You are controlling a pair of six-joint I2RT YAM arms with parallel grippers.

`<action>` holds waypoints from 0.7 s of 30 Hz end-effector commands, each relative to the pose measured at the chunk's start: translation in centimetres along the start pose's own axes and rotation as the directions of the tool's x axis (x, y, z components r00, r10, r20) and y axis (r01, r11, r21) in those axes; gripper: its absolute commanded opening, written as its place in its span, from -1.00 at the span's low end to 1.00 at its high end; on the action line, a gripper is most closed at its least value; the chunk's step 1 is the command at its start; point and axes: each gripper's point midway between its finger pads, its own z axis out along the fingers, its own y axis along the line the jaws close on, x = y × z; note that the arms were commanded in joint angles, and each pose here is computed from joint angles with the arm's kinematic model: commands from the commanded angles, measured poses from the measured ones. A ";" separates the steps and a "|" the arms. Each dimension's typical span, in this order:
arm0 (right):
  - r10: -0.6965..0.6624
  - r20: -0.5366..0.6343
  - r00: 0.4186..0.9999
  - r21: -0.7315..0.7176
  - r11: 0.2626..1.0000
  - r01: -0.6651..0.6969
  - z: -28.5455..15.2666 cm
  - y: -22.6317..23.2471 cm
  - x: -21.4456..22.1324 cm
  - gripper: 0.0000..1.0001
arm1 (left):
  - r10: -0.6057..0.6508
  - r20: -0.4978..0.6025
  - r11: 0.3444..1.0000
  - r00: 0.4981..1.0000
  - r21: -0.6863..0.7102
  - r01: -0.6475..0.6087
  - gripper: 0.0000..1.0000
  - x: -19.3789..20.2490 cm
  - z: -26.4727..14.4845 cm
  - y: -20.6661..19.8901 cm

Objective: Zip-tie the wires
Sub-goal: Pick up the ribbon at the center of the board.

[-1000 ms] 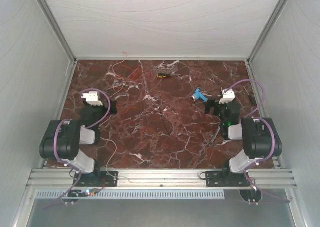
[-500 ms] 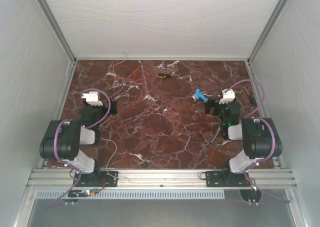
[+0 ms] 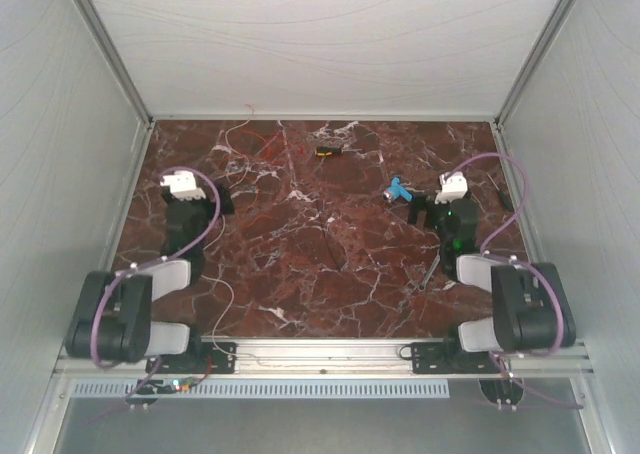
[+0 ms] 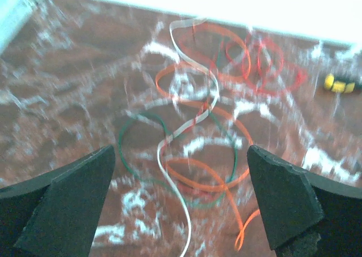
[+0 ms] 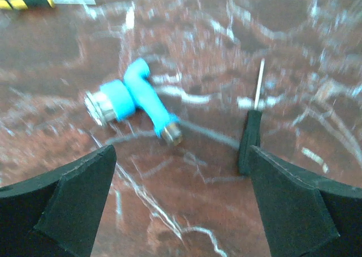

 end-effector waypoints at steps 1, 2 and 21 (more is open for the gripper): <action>-0.002 0.072 0.997 0.013 1.000 0.001 -0.8 0.9 -7.6 0.97 | -0.146 0.028 0.983 0.989 -0.111 0.148 1.00 -5.6 0.2 0.5; 0.011 0.082 0.997 0.005 1.000 -0.012 -1.2 1.3 -9.3 0.97 | -0.173 0.010 0.980 0.985 -0.099 0.173 1.00 -6.4 0.1 -0.1; 0.377 -0.292 0.879 -0.479 0.738 -0.475 -8.7 14.3 -15.5 0.97 | -0.428 -0.269 0.903 0.863 -0.095 0.418 1.00 -11.3 -11.2 -1.4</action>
